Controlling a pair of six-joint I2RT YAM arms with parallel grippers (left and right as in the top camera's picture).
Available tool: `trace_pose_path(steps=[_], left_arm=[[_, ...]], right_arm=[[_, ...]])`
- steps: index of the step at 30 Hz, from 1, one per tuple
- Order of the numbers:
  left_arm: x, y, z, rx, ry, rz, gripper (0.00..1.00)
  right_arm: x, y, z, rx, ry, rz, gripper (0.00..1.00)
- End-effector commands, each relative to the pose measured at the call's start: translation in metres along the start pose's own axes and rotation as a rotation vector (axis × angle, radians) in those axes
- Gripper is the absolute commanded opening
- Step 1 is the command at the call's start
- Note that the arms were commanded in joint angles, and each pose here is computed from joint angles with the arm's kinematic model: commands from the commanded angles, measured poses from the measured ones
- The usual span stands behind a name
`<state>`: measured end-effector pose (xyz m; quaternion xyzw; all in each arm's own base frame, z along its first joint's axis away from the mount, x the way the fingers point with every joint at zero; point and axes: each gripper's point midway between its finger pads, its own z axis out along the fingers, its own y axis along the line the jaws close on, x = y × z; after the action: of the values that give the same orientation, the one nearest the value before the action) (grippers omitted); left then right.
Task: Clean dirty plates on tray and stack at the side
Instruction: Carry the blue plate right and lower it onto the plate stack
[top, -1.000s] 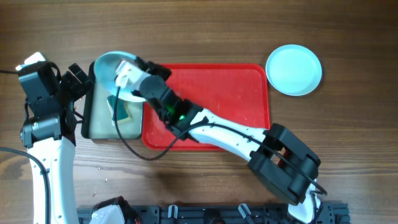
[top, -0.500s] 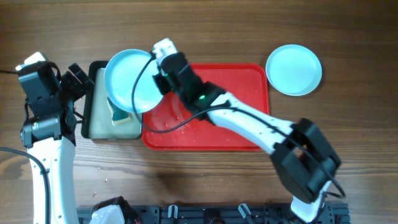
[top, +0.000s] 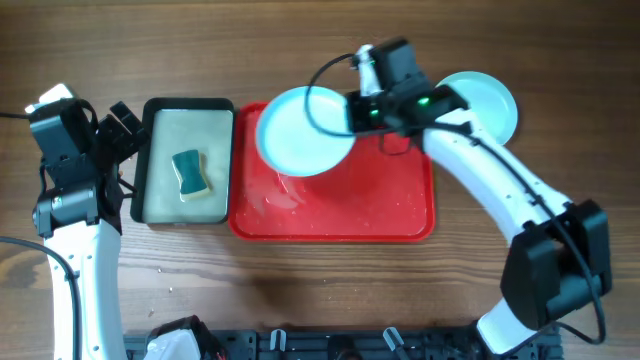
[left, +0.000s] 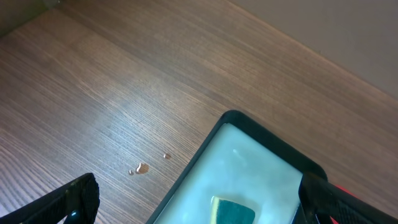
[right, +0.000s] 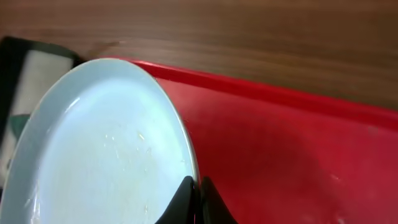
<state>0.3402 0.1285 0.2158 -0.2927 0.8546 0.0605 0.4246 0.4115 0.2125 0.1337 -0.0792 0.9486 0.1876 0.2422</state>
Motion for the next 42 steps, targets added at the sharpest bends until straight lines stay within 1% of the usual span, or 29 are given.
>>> trace_pose_path(steps=[1,4,8,9,10,11,13,15,17,19,25,28,32,36,39,40,41,42], left_arm=[[-0.009,0.003,-0.003,-0.012,-0.023,-0.02,1.0],[-0.009,0.003,-0.003,-0.012,-0.023,-0.02,1.0],[-0.009,0.003,-0.003,-0.012,-0.023,-0.019,1.0],[-0.009,0.003,-0.003,-0.012,-0.023,-0.02,1.0],[-0.009,0.003,-0.003,-0.012,-0.023,-0.02,1.0],[-0.009,0.003,-0.003,-0.012,-0.023,-0.02,1.0],[-0.009,0.003,-0.003,-0.012,-0.023,-0.02,1.0],[-0.009,0.003,-0.003,-0.012,-0.023,-0.02,1.0],[-0.009,0.003,-0.003,-0.012,-0.023,-0.02,1.0],[-0.009,0.003,-0.003,-0.012,-0.023,-0.02,1.0],[-0.009,0.003,-0.003,-0.012,-0.023,-0.02,1.0],[-0.009,0.003,-0.003,-0.012,-0.023,-0.019,1.0],[-0.009,0.003,-0.003,-0.012,-0.023,-0.02,1.0],[-0.009,0.003,-0.003,-0.012,-0.023,-0.02,1.0],[-0.009,0.003,-0.003,-0.012,-0.023,-0.019,1.0],[-0.009,0.003,-0.003,-0.012,-0.023,-0.02,1.0],[-0.009,0.003,-0.003,-0.012,-0.023,-0.02,1.0],[-0.009,0.003,-0.003,-0.012,-0.023,-0.02,1.0]], right_arm=[[-0.012,-0.041,-0.023,0.028,-0.018,0.093,0.04],[-0.013,-0.099,-0.038,0.101,-0.015,0.179,0.04],[-0.017,-0.184,-0.065,0.198,-0.07,0.352,0.04],[-0.015,-0.198,-0.069,0.218,-0.077,0.379,0.04],[-0.011,-0.225,-0.078,0.26,-0.089,0.431,0.04],[-0.006,-0.242,-0.085,0.279,-0.097,0.471,0.04],[0.002,-0.273,-0.097,0.328,-0.119,0.565,0.04],[0.013,-0.307,-0.111,0.431,-0.137,0.647,0.04],[0.024,-0.328,-0.12,0.503,-0.149,0.718,0.04],[0.028,-0.335,-0.118,0.514,-0.159,0.725,0.04],[0.045,-0.344,-0.091,0.505,-0.203,0.774,0.04],[0.049,-0.338,-0.072,0.432,-0.228,0.757,0.04],[0.062,-0.335,-0.06,0.413,-0.224,0.755,0.04],[0.057,-0.318,-0.05,0.377,-0.207,0.711,0.04],[0.055,-0.31,-0.044,0.373,-0.197,0.69,0.06],[0.055,-0.31,-0.044,0.38,-0.197,0.689,0.07],[0.057,-0.312,-0.045,0.393,-0.194,0.69,0.13],[0.058,-0.313,-0.045,0.402,-0.191,0.691,0.21]])
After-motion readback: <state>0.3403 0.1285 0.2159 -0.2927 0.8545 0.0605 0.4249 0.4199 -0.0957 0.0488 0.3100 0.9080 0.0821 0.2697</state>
